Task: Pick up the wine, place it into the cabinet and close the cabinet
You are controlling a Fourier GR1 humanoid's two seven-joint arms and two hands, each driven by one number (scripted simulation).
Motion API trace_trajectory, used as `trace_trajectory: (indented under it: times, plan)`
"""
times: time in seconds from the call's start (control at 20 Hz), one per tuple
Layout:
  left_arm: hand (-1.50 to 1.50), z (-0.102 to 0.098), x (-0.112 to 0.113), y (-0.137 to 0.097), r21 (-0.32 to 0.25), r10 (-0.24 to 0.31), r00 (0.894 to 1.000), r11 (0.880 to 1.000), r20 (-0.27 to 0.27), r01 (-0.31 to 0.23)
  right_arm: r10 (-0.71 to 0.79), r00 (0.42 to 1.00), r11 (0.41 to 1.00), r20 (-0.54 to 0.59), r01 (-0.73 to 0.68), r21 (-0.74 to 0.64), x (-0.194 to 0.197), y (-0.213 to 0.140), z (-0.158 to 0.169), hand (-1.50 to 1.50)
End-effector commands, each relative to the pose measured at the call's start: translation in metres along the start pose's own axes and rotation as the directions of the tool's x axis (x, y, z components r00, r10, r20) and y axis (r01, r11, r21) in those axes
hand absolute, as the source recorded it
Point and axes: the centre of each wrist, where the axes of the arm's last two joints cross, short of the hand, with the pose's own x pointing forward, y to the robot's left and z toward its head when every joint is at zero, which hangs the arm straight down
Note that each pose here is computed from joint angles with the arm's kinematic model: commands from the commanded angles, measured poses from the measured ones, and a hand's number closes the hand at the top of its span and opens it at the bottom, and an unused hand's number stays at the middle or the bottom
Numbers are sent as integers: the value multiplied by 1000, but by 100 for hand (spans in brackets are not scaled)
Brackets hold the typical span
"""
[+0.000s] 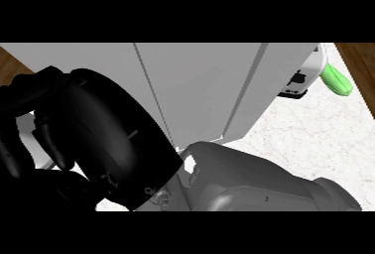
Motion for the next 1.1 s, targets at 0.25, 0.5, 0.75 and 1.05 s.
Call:
trace_trajectory:
  times: [0.25,0.5,0.75,1.05]
  plan:
    - [-150,0,6,-3,-5,3,1000,1000,14,-3,61,996,992,-59,-67,-107,-36,-53,-54,150]
    - [-150,-3,13,1,-16,5,1000,1000,13,-4,56,995,992,-81,-64,-107,-59,-76,-76,150]
    - [-150,-9,12,-3,7,-33,999,999,16,33,88,992,987,-86,-98,-131,-76,-89,-74,150]
    - [-150,-12,-6,-7,4,-17,1000,1000,7,17,163,981,975,-105,-176,-133,-79,-127,-71,150]
